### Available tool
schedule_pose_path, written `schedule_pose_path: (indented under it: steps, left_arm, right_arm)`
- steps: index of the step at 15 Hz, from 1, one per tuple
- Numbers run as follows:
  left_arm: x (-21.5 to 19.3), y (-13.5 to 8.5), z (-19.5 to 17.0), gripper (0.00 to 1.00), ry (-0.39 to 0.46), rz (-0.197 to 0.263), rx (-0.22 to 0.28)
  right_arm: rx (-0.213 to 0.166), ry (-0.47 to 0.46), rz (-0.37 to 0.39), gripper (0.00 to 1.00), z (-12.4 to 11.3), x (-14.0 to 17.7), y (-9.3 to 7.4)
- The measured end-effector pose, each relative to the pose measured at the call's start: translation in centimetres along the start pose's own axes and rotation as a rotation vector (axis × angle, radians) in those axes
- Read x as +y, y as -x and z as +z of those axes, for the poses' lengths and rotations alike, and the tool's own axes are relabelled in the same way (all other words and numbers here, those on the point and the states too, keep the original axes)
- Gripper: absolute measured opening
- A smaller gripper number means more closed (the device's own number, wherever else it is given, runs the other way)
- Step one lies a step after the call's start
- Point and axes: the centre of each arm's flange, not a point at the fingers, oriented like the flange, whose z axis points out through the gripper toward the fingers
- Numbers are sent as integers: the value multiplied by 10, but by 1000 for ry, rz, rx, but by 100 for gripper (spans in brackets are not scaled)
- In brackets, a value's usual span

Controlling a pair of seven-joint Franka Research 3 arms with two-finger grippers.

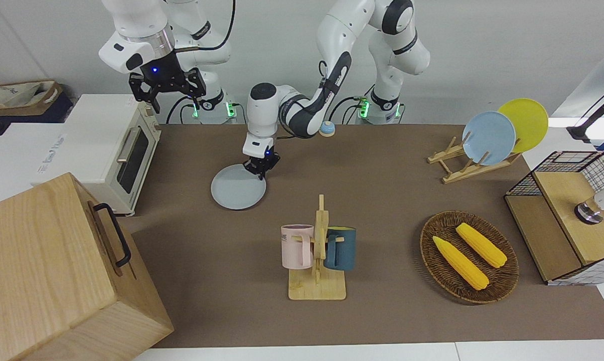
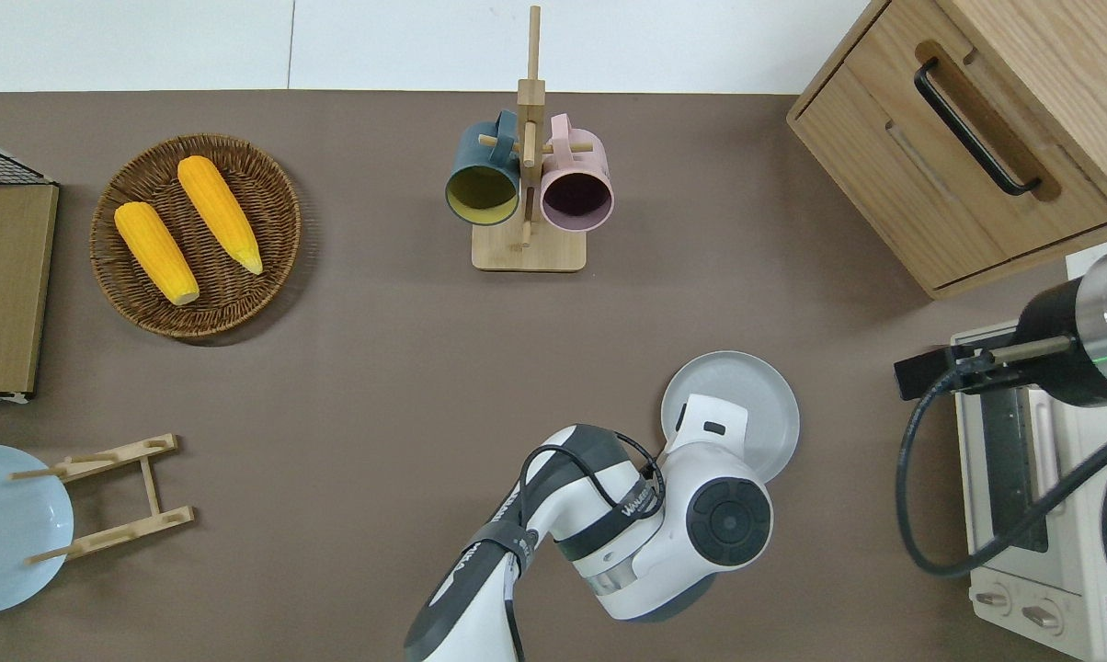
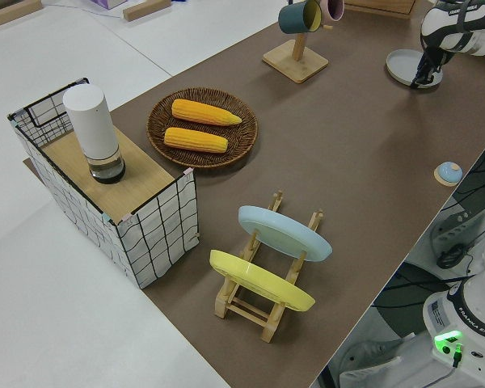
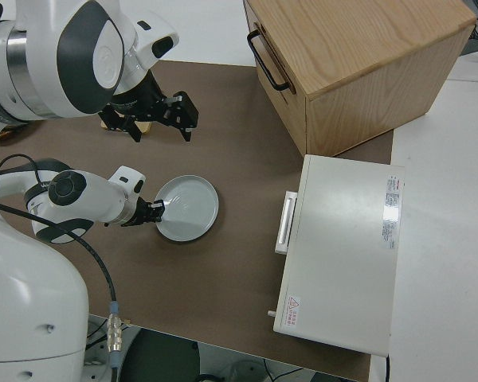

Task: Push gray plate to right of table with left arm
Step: 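Keep pushing the gray plate with the left gripper toward the toaster oven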

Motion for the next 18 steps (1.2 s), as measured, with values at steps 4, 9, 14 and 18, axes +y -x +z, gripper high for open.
schedule_pose_path:
  steps: [4, 9, 14, 18]
  left_arm:
    - [1, 0, 0, 4, -4, -1, 1]
    - [0, -11, 5, 49, -27, -21, 8]
    - [3, -35, -14, 84, -49, -52, 20]
    - [-1, -55, -46, 99, -104, -75, 26]
  right_arm:
    - [0, 0, 0, 99, 0, 0, 0]
    - [0, 0, 0, 99, 0, 0, 0]
    - [0, 0, 0, 99, 0, 0, 0]
    - [0, 0, 0, 99, 0, 0, 0]
